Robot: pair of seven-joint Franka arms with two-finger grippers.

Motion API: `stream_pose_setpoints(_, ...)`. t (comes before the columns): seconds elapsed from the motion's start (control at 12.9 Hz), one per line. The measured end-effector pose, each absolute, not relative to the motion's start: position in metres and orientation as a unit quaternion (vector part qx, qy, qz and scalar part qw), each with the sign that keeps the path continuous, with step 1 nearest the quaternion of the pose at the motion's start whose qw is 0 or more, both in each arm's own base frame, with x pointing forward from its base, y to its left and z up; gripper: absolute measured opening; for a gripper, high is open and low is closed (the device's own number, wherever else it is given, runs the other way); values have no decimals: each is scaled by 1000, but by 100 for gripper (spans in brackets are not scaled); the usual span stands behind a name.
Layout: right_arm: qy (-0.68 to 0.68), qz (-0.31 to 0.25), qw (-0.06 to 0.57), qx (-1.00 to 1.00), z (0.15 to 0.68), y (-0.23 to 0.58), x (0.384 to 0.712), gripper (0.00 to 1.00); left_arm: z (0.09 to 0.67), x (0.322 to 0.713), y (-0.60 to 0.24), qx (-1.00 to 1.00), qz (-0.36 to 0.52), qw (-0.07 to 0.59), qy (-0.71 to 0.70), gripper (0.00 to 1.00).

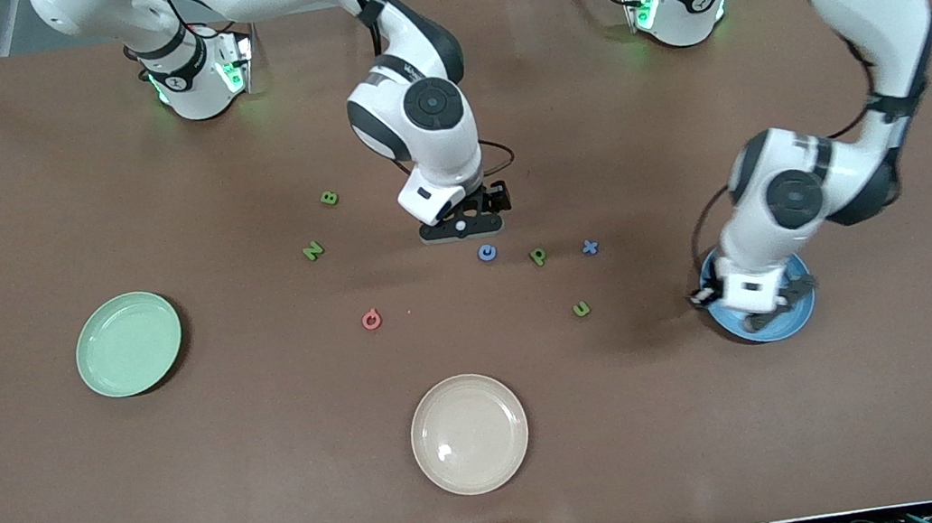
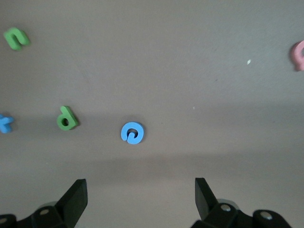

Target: Sort upper and lower case letters into plates

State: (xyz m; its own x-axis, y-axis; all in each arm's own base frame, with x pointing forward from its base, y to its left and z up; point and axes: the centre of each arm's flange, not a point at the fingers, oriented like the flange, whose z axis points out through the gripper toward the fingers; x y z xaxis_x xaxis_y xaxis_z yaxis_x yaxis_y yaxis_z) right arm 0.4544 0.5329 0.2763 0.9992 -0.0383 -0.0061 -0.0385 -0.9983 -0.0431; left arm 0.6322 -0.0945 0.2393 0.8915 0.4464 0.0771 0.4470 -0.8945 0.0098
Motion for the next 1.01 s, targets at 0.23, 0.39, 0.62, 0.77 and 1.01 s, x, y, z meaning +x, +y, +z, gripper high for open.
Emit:
stream_pose_setpoints(0.23,28,8,14,-999,241,556,441,100,229,630,-33,-972,-22,14,-232,41)
stream_pose_setpoints(0.39,31,4,15,-999,228,559,445,99,219,621,-7,-968,-9,18,-250,56)
stream_pose_setpoints(0.62,40,-9,23,-999,216,555,459,98,219,616,-8,-966,11,23,-257,89)
stream_pose_setpoints(0.77,43,-15,27,-999,206,554,465,97,233,611,-57,-963,25,20,-268,100)
stream_pose_setpoints(1.01,49,-16,26,-998,196,550,474,93,251,593,-139,-959,34,8,-282,100)
